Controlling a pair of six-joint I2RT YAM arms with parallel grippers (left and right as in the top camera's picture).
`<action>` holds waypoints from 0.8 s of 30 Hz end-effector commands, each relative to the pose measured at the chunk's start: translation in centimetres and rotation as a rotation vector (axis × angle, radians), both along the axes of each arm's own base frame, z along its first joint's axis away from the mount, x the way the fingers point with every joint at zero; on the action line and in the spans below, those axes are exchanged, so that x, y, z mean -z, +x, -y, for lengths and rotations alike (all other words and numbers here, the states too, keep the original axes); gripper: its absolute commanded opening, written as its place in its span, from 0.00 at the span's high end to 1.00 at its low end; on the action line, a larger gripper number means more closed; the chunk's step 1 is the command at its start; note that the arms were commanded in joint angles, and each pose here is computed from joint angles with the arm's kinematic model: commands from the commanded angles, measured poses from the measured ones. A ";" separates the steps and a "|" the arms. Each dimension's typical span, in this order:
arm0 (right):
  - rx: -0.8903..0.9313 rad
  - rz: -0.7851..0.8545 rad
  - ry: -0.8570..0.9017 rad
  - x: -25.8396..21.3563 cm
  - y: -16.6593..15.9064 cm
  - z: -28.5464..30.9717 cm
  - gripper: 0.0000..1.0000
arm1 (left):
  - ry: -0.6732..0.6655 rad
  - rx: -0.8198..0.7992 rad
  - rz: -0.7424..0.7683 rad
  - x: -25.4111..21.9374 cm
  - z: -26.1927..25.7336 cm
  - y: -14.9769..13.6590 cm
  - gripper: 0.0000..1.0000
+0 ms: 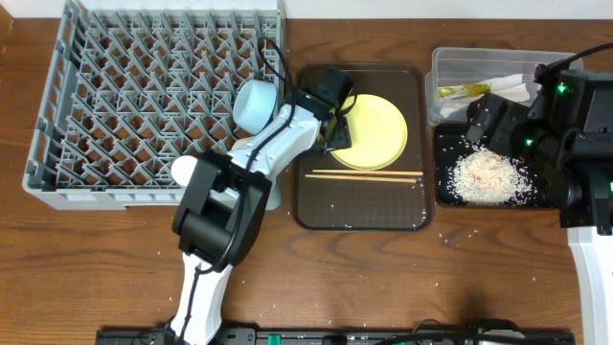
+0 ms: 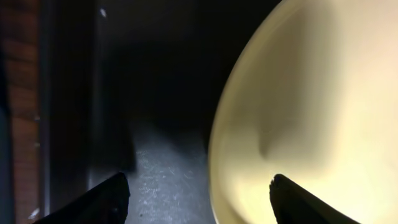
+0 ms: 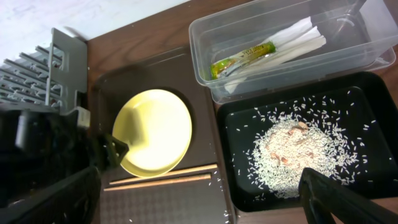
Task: Sort waste into correct bins and load items into the dishwasher
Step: 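Grasp the yellow plate's left edge with the left gripper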
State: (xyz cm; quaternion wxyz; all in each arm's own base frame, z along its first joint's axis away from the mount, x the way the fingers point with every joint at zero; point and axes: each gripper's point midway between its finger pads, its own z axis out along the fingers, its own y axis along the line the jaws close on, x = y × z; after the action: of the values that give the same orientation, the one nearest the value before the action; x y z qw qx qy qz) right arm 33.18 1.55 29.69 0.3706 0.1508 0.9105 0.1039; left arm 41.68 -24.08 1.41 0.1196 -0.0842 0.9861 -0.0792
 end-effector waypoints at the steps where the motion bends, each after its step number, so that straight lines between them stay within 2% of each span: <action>1: 0.024 0.007 0.000 -0.4 0.1 0.4 0.01 | -0.005 -0.032 -0.044 1.8 0.1 -0.6 0.33; 7: 0.024 0.007 0.000 -0.4 0.1 0.4 0.01 | -0.086 -0.004 -0.062 2.8 1.9 -0.6 0.45; 11: 0.024 0.007 0.000 -0.4 0.1 0.4 0.01 | -0.088 -0.002 -0.059 3.6 1.9 -0.8 0.48; 17: 0.024 0.007 0.000 -0.4 0.1 0.4 0.01 | -0.083 -0.003 -0.069 4.7 1.5 -1.5 0.58; 24: 0.024 0.007 0.000 -0.4 0.1 0.4 0.01 | -0.075 -0.004 -0.082 5.6 1.1 -2.1 0.74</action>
State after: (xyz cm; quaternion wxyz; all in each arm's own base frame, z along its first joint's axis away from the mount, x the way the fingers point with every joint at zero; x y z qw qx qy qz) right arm 33.17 1.54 29.68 0.3705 0.1509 0.9106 0.1037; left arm 42.79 -26.43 0.59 0.1386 -0.0893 0.9756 -0.1451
